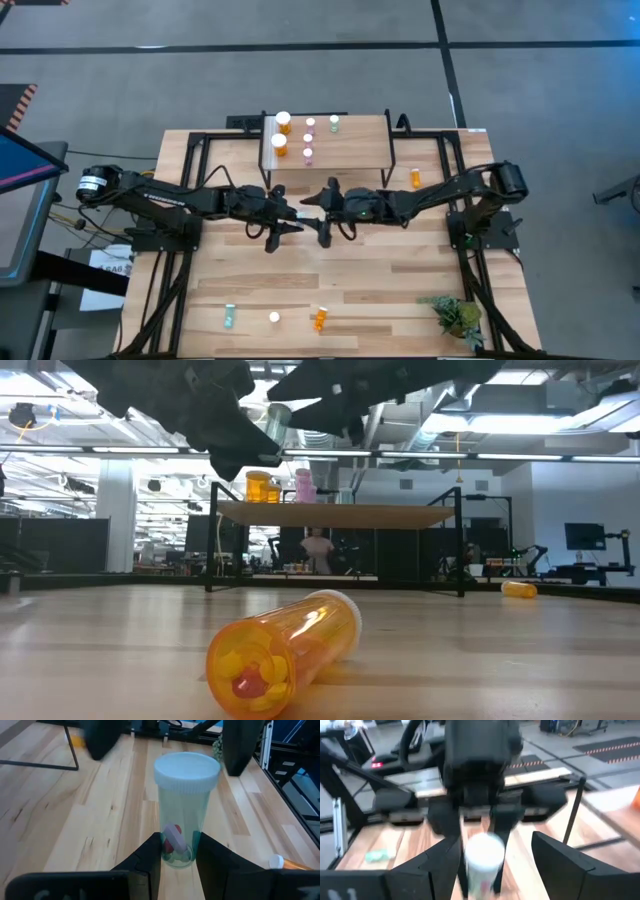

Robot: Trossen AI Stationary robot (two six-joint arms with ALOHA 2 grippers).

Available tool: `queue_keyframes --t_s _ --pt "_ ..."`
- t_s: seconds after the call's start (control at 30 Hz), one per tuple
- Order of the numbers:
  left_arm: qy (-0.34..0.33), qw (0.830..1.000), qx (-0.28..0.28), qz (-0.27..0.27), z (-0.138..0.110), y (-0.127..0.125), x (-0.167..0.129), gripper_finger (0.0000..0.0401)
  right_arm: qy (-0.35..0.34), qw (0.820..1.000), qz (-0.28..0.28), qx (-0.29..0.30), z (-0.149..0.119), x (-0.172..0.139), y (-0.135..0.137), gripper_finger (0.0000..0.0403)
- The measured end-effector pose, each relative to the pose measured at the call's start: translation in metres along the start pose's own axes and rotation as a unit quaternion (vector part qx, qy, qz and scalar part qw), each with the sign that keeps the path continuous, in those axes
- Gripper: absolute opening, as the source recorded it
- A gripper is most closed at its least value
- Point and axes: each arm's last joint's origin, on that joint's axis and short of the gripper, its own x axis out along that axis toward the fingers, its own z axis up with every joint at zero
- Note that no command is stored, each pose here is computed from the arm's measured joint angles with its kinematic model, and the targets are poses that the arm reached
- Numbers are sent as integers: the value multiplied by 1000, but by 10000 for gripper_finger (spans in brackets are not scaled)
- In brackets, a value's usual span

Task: Pick and place medicine bottles onto shelf by color
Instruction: Put the top small blue pill bottle aligned with other small blue pill bottle on the shelf

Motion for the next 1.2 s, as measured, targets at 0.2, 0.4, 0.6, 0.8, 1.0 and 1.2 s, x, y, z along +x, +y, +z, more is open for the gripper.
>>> queue_keyframes --t_s 0.2,0.4,0.6,0.8,1.0,1.2 --pt "2 1000 0 -1 0 0 0 83 31 1000 1 -7 1 12 1 266" --pt "8 1000 -2 0 -2 0 0 83 53 999 -1 3 1 13 2 266" --pt "10 1000 -3 0 -2 0 0 83 56 998 -1 9 0 13 1 262" --pt "11 1000 -4 0 -2 0 0 83 58 998 1 8 0 13 2 224" --pt "12 1000 -4 1 -2 0 0 83 70 997 18 17 -2 13 1 171" --pt "12 1000 -4 1 -2 0 0 83 69 997 22 17 -1 13 1 135"
